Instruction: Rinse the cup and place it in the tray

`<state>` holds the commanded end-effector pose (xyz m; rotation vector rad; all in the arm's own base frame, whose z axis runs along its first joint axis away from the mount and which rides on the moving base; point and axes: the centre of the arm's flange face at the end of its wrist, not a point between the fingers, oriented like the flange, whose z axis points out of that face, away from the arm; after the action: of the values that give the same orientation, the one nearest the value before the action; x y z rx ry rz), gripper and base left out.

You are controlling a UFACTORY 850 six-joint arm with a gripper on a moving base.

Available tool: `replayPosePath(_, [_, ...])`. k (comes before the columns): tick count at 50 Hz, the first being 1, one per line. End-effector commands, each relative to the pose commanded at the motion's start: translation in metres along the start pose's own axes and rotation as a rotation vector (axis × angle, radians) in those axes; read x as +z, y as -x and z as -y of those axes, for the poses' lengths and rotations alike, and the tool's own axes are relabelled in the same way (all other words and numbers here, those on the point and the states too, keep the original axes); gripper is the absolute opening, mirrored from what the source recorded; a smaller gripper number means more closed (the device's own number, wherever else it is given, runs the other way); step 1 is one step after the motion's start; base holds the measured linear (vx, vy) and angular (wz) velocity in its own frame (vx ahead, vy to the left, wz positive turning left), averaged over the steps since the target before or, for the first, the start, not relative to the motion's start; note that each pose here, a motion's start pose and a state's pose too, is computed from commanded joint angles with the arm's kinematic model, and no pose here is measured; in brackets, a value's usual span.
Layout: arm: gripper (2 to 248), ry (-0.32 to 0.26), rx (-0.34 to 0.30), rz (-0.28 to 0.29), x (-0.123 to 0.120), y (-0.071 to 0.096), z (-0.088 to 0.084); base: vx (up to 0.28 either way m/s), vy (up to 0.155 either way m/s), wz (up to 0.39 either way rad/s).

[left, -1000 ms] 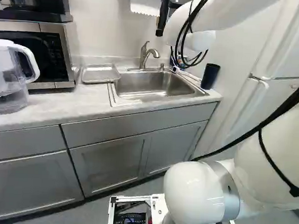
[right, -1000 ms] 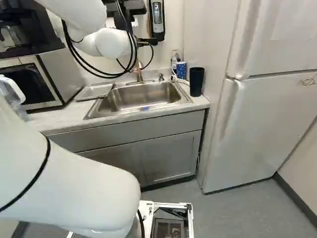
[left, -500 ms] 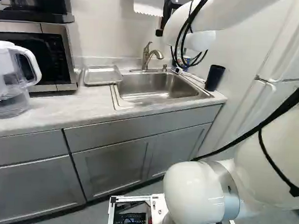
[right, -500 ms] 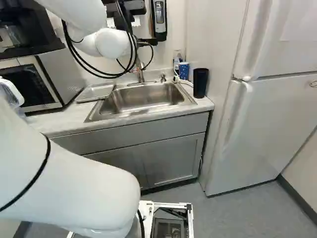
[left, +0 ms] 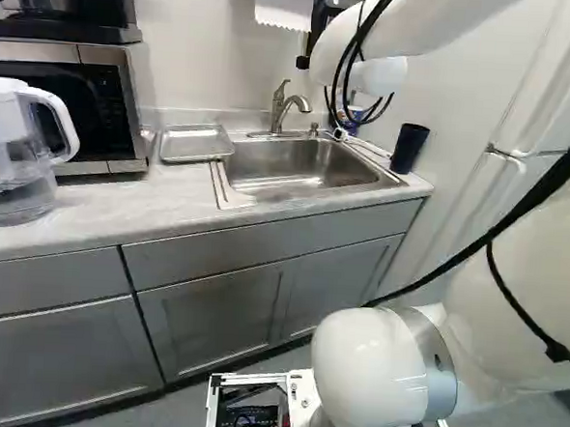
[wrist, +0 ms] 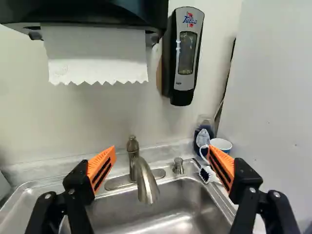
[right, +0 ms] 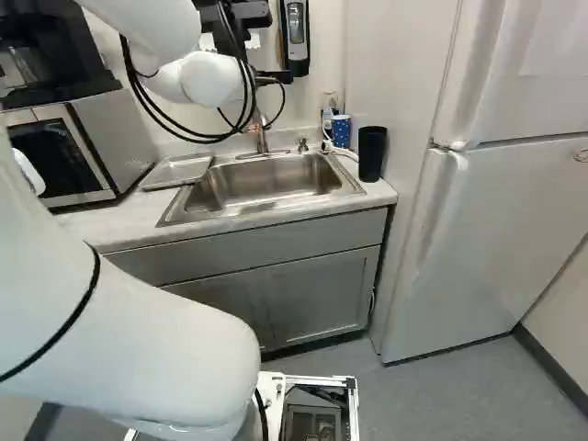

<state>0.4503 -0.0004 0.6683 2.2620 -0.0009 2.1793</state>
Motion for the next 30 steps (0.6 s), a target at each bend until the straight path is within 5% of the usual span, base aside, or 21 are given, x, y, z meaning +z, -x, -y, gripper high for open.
replayPosePath(30, [247, 0.003, 0.000, 0.067, 0.046, 0.001, -0.002, 0.000, 0.000, 0.000])
